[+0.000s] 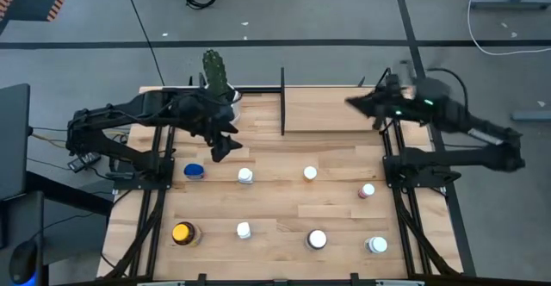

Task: Pick and place medicine bottles onto shelf by color
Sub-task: Put the blue pill bottle on the shelf

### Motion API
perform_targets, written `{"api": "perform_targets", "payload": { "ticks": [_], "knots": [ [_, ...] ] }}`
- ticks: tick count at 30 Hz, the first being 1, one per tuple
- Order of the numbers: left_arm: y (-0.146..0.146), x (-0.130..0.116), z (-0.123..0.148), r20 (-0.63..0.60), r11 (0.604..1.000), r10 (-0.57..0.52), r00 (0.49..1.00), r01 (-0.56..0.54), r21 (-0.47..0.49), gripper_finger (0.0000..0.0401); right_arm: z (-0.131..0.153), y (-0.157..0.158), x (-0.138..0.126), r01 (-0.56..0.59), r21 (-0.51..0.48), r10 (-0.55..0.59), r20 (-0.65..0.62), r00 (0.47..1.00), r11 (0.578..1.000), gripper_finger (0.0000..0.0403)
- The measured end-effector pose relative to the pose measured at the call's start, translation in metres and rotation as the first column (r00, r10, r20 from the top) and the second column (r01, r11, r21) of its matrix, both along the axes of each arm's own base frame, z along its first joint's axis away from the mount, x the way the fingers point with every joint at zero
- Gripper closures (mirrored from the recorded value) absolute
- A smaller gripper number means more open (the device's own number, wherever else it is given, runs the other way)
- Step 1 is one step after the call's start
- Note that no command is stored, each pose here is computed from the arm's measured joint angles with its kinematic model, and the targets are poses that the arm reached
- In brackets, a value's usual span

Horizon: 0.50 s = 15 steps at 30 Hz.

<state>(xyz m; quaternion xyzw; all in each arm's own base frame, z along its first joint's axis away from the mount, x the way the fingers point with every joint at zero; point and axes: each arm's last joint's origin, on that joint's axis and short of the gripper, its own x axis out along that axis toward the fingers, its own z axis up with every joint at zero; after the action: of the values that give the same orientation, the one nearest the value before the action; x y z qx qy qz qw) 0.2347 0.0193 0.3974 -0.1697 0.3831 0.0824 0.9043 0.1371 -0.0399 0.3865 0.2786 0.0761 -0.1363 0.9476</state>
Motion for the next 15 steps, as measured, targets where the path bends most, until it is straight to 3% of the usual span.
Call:
{"api": "perform_targets", "payload": {
  "ticks": [3,6,10,15],
  "knots": [
    [-0.004,-0.001,-0.004,-0.049,0.999,-0.045,0.998,0.046,0.027,0.0123,0.004,-0.003,0.016,-0.079,0.079,0.102,-0.347,0.932,0.994,0.0378],
    [-0.008,-0.003,-0.007,-0.096,0.992,-0.098,0.991,0.105,0.076,0.0118,0.006,-0.004,0.030,-0.156,0.143,0.209,-0.547,0.810,0.977,0.0356],
    [-0.014,-0.001,-0.008,-0.105,0.975,-0.156,0.982,0.170,0.140,0.0107,0.001,-0.003,0.050,-0.246,0.237,0.342,-0.649,0.680,0.940,0.0301],
    [-0.018,-0.011,-0.015,-0.224,0.984,-0.130,0.966,0.153,0.088,0.0085,-0.009,0.001,0.066,-0.273,0.269,0.383,-0.683,0.622,0.924,0.0211]
  ]
}}
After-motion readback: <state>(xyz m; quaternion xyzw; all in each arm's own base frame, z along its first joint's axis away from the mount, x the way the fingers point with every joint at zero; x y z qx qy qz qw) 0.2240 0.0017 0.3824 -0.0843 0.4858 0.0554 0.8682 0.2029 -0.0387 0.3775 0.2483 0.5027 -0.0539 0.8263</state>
